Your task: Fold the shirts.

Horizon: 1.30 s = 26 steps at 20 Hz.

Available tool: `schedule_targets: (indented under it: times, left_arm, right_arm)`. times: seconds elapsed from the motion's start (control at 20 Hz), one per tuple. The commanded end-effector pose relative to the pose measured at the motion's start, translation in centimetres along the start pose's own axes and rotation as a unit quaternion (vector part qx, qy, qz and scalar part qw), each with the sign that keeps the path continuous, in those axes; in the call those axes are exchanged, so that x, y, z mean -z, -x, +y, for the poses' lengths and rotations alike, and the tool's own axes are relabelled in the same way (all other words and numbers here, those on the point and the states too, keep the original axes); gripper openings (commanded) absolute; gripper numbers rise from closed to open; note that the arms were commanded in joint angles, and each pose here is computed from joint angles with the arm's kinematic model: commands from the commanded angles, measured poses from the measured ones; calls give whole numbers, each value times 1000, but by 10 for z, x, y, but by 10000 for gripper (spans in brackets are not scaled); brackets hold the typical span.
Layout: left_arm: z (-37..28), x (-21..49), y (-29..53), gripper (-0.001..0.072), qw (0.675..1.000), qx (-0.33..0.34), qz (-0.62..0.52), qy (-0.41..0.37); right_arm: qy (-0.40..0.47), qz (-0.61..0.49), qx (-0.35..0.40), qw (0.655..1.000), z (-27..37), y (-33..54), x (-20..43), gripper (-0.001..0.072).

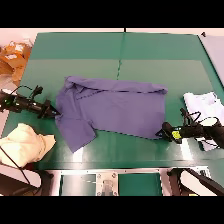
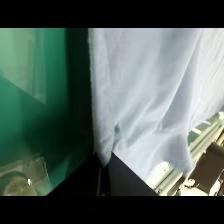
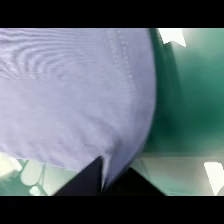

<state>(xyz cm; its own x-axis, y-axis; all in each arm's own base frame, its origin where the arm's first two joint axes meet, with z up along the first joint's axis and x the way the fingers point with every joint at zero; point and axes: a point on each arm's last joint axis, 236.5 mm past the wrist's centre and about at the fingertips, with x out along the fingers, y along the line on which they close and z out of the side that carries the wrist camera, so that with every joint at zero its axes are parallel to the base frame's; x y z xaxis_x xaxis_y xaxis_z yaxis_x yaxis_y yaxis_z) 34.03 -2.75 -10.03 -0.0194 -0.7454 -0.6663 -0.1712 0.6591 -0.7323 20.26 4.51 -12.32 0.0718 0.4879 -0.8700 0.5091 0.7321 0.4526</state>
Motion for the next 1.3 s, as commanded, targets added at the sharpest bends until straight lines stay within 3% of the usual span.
schedule_targets:
  times: [0.0,0.15,0.25,0.4,0.55,0.75,0.85,0.9,1.05,1.15,1.25]
  left_arm:
    - [-8,5,6,19,1000,8,15,-6]
    - [-35,-1,33,19,1000,3,-3,-27]
    - [-75,-12,71,19,994,-10,-63,-84]
    - [-174,-13,153,19,957,-35,-191,-215]
    - [-316,43,243,19,861,-41,-341,-376]
    - [-461,177,331,20,665,-88,-528,-521]
    - [-497,236,348,20,596,-99,-578,-549]
    - [-503,255,350,20,580,-107,-590,-552]
    - [-499,265,351,20,583,-123,-597,-537]
    - [-480,243,350,20,614,-129,-589,-509]
    - [-456,205,336,20,665,-107,-562,-480]
  right_arm:
    - [15,8,-30,999,19,7,0,17]
    - [59,-46,-64,995,61,52,-33,16]
    - [113,-125,-89,982,106,112,-63,15]
    - [213,-291,-121,925,186,244,-78,15]
    - [291,-475,-147,818,254,391,-37,15]
    - [327,-669,-183,642,295,546,67,16]
    - [329,-717,-181,587,297,581,102,16]
    - [325,-732,-174,573,294,591,110,16]
    - [305,-730,-159,591,285,586,96,16]
    - [293,-711,-155,620,278,569,68,16]
    - [274,-679,-162,662,271,541,30,16]
